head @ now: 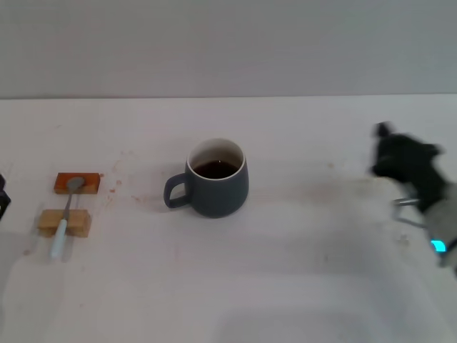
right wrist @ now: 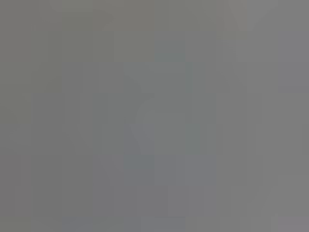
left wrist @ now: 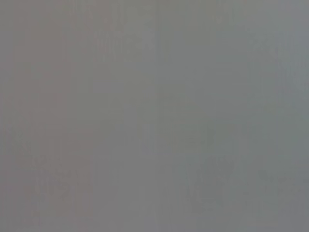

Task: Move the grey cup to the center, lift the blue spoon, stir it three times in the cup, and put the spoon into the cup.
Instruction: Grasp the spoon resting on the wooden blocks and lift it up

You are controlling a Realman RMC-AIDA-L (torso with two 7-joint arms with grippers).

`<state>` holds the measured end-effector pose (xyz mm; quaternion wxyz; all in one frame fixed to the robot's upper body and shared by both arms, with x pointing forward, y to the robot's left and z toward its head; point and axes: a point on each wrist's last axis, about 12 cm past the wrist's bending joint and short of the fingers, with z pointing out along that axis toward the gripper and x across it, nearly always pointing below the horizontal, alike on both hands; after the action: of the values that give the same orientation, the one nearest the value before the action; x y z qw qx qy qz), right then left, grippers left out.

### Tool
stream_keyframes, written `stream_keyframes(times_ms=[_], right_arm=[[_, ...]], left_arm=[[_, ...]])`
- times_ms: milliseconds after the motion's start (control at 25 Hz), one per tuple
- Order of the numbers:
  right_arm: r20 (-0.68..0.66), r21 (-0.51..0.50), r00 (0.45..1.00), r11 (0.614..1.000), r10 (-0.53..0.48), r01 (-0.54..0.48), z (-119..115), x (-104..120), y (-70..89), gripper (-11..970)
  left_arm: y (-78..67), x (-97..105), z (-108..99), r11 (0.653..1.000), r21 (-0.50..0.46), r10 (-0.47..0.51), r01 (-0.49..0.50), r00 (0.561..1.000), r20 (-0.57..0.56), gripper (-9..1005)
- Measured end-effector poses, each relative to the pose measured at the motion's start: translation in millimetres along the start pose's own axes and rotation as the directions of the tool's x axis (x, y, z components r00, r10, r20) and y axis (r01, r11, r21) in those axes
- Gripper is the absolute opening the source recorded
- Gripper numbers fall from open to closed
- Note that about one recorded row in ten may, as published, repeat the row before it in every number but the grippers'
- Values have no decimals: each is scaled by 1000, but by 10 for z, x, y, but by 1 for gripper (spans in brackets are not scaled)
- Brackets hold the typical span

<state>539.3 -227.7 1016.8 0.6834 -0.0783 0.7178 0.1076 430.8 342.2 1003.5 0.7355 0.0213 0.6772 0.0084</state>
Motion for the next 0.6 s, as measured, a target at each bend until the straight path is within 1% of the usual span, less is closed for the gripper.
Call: stream_keyframes(times_ms=[80,160,200,240,320,480,560,600], right_arm=[[55,75,998,997,11,-15,-118,-19,-155,-2],[75,149,997,989,7,-18,-236,-3,-316,-2],[75,149,997,989,7,-18,-236,-3,-316,-2],[74,168,997,986,4,-16,-265,7,-361,-2],[64,196,998,981,-2,-10,-308,30,-430,-2],[55,204,998,979,0,-11,-314,41,-446,-2],[55,205,998,979,0,-11,-312,41,-447,-2],[55,205,998,979,0,-11,-312,41,-447,-2]], left_arm=[[-69,3,-137,999,49,3,-3,1000,12,815],[-103,7,-199,997,72,-2,1,1000,13,815],[-103,7,-199,997,72,-2,1,1000,13,815],[-169,36,-316,992,116,-39,40,999,-9,815],[-199,51,-357,989,135,-52,54,998,-22,814],[-283,77,-456,981,176,-74,82,996,-48,814],[-346,76,-506,975,202,-87,96,995,-53,814],[-346,76,-506,975,202,-87,96,995,-53,814]])
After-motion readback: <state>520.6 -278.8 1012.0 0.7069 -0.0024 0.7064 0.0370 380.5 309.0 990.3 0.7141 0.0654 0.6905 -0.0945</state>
